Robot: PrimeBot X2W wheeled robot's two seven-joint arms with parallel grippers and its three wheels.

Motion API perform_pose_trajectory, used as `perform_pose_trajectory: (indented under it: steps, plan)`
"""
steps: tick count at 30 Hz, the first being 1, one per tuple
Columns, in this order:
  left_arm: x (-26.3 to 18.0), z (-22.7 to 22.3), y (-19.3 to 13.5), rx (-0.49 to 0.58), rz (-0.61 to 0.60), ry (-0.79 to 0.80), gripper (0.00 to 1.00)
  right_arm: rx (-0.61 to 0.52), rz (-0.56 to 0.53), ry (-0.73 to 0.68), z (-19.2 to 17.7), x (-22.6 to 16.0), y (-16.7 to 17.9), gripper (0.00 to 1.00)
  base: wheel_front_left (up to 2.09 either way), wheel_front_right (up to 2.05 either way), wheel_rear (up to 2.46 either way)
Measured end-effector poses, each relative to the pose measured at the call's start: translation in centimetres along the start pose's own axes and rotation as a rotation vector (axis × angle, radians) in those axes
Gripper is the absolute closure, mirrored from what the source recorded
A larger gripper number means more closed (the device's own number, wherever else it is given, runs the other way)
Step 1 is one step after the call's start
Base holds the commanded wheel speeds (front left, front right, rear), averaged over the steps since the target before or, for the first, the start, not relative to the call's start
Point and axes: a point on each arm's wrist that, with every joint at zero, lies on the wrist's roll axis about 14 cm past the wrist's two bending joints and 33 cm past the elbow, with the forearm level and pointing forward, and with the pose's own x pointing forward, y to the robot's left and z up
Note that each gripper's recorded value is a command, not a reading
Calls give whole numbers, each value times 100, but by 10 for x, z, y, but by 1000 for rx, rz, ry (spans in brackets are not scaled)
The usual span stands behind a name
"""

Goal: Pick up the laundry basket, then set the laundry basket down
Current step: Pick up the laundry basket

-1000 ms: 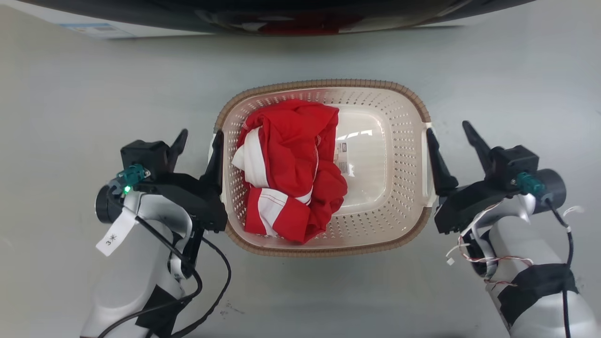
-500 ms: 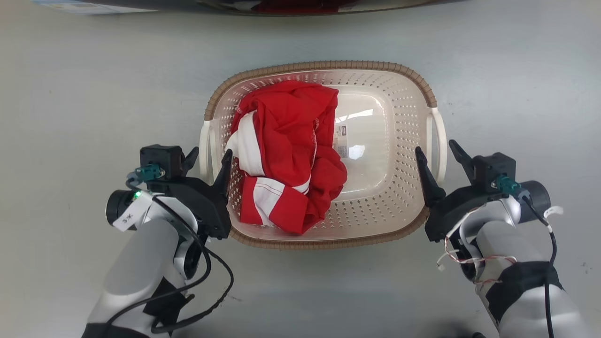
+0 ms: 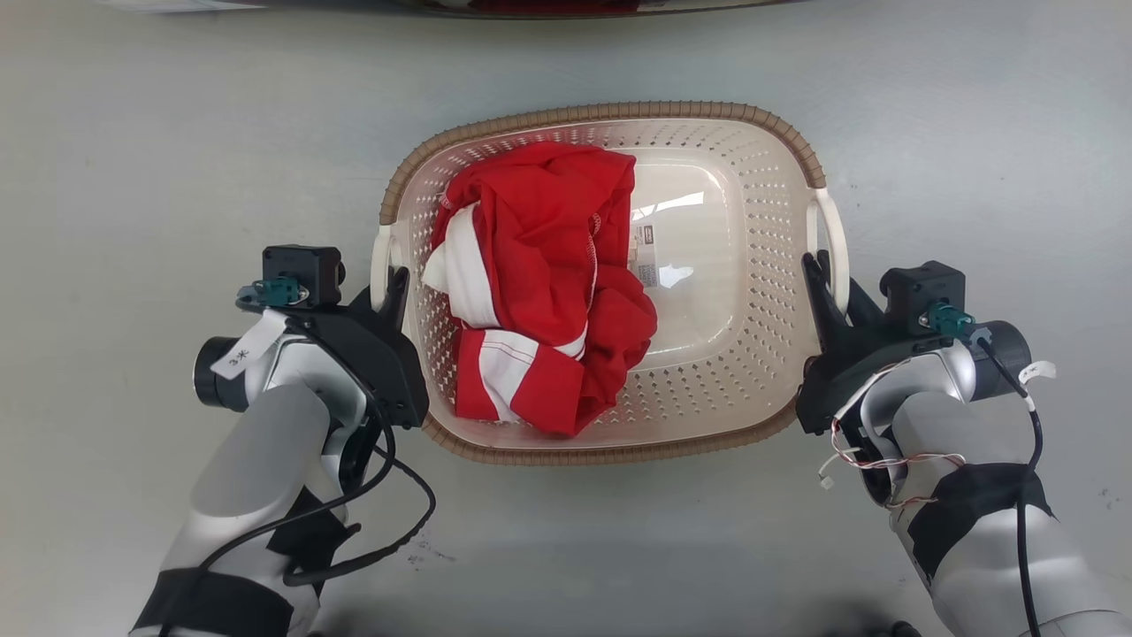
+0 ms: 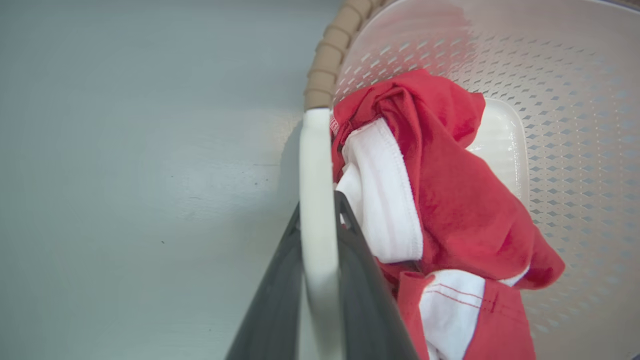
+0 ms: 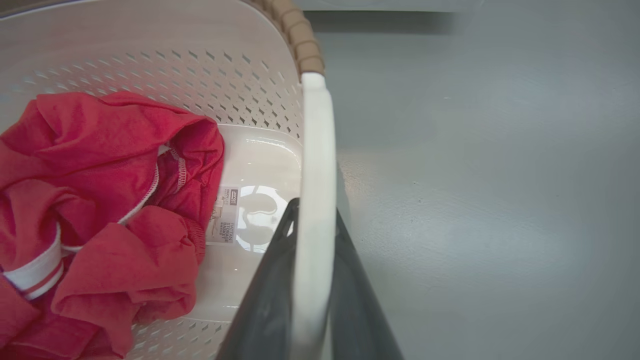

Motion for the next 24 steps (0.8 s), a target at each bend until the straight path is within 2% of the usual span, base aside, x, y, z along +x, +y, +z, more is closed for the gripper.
perform_pose_trajectory:
  steps: [19,24]
  plan:
    - [-19,0,-9,-23,13,41,100,39,-6,51,1,-21,1,100,0,0,0]
    - [-28,4,-13,-33,9,48,100,17,0,65,6,-31,4,100,0,0,0]
